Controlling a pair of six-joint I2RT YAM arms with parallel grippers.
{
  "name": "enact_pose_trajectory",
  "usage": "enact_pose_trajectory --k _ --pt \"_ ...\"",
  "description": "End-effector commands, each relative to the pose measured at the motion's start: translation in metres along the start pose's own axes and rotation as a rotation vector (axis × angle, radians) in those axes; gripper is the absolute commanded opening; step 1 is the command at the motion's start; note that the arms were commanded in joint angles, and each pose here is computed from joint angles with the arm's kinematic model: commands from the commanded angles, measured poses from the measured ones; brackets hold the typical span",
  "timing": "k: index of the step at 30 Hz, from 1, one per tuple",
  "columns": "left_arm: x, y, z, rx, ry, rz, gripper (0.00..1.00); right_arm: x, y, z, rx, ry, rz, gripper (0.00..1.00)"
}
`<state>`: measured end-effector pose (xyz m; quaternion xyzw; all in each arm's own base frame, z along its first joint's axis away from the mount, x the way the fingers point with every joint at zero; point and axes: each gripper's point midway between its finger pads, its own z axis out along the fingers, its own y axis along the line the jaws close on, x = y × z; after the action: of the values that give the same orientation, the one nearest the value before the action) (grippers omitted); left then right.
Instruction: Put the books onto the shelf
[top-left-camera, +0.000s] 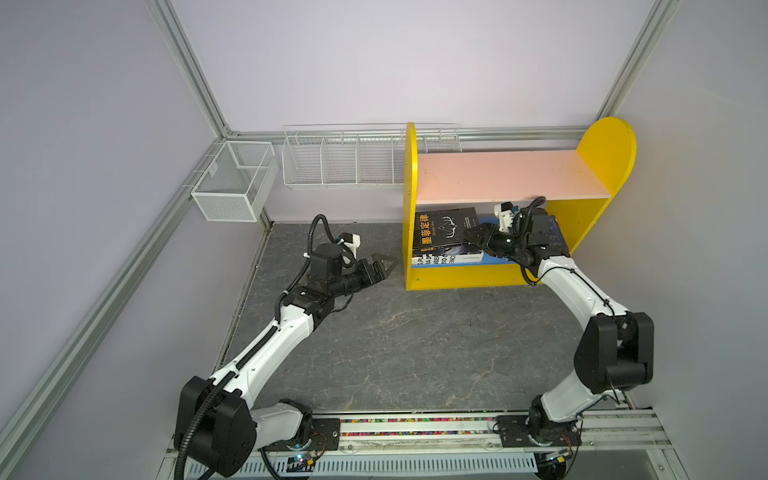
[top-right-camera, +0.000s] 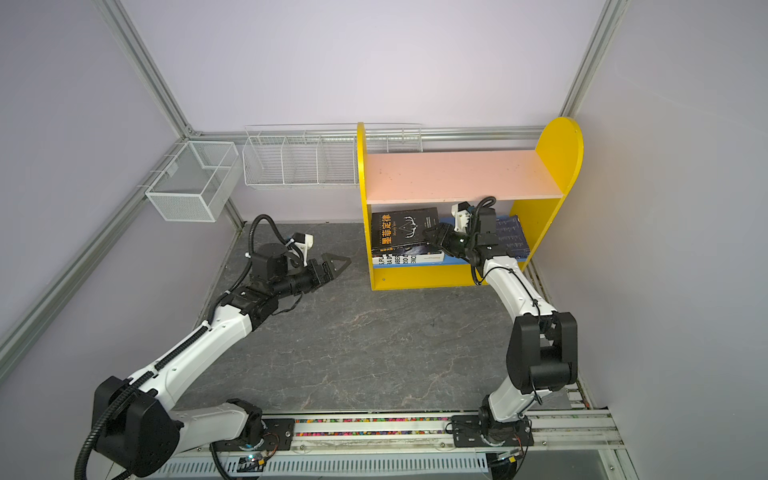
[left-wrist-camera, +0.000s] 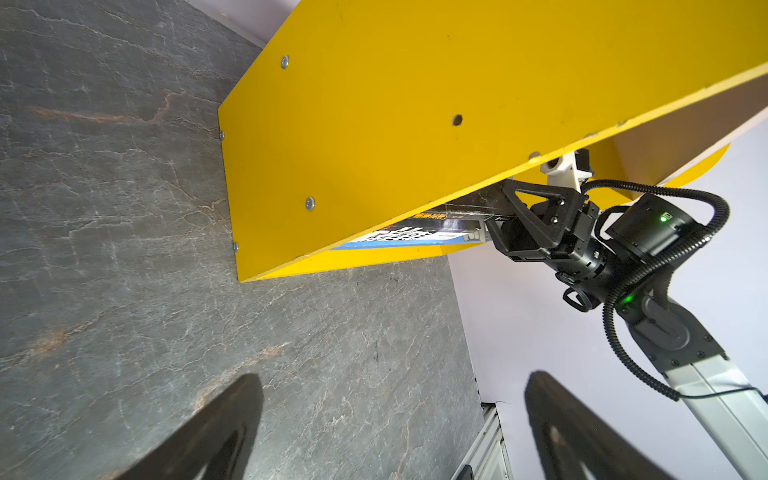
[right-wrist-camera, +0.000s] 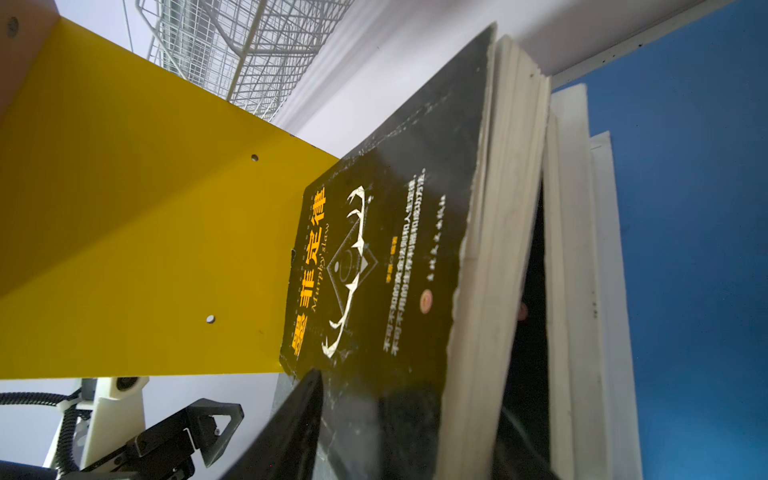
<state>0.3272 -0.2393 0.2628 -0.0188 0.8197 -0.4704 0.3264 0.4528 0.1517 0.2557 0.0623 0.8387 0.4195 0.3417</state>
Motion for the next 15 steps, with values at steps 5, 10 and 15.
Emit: enact_pose_trajectory --k 5,10,15 --pt "-0.001 -0.005 -0.010 0.021 -0.021 0.011 0.99 -0.021 0.016 -0.038 0.140 -0.081 -0.158 0.59" --pt "0.000 -0.006 -0.016 0.021 -0.034 0.015 0.99 -0.025 0.007 -0.047 0.228 -0.095 -0.177 0.59" --pt "0.000 -0.006 -0.018 0.022 -0.038 0.013 0.99 -0.027 0.016 -0.037 0.161 -0.078 -0.179 0.55"
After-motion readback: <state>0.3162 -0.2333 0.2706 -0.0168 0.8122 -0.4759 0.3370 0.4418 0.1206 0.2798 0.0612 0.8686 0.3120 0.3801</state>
